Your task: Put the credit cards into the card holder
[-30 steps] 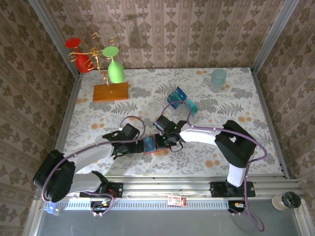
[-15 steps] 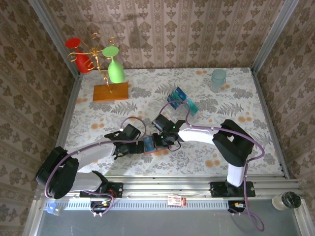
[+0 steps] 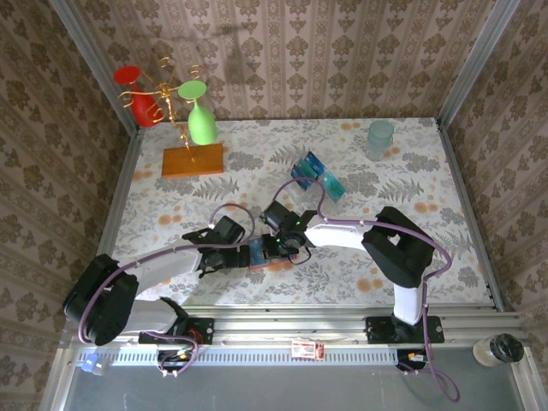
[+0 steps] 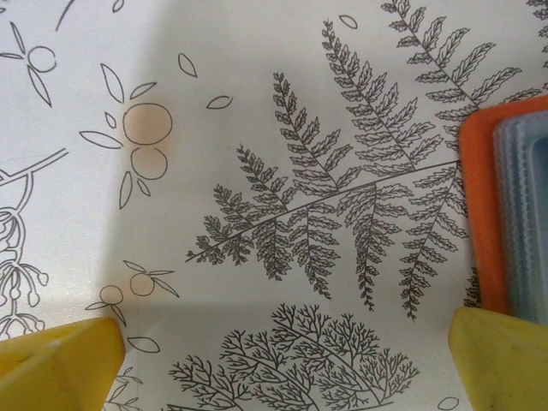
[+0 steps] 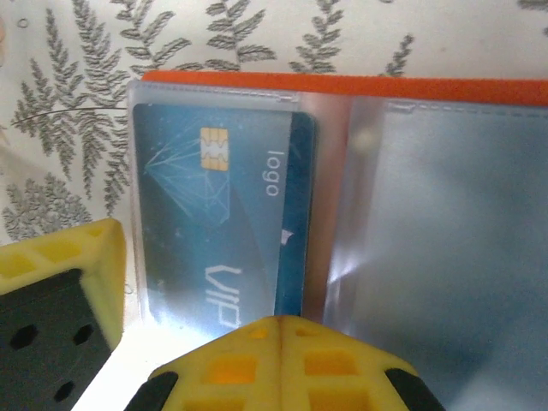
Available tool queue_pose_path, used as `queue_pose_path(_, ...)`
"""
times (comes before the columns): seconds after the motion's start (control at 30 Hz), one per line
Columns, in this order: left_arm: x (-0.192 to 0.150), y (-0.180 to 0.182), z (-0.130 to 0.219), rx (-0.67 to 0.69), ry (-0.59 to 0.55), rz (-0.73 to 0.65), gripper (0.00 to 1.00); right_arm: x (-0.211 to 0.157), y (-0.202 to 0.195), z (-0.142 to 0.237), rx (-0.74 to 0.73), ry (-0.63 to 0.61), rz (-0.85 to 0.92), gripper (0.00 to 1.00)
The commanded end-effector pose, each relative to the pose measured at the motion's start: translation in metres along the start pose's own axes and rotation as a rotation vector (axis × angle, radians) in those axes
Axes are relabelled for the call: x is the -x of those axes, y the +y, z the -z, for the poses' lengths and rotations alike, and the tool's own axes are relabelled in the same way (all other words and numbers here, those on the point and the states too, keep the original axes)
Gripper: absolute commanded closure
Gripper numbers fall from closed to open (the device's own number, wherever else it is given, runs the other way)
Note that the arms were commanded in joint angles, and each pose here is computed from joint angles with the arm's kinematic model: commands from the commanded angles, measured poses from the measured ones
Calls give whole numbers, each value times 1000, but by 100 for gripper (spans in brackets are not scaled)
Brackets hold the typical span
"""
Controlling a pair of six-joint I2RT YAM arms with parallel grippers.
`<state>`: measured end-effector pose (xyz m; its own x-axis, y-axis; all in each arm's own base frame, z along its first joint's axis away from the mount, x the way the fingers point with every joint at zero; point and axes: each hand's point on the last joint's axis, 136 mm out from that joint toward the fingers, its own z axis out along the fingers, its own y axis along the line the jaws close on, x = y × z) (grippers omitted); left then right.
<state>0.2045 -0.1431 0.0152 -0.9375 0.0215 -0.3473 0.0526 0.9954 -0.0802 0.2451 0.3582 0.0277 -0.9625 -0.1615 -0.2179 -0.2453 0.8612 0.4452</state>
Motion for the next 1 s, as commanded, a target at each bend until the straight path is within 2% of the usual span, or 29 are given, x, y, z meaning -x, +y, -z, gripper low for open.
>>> queue_pose_path(0.0,-9,-1,-10,-19,32,10,0,-2,17,-7,56,23,-11,100)
queue_pose_path(0.27,-3,-1,-3,-16,20,11,0,11,28,16,87,-27,1,100)
queue_pose_path(0.47,12,7,17,-16,-28,46,0,21,15,33,18,-77,19,100)
queue_pose_path(0.63,22,13,25,-10,-40,54,0,24,7,31,-41,-68,57,100)
queue_pose_path(0.97,28,13,19,-8,-30,41,0,13,2,15,-52,-27,56,100)
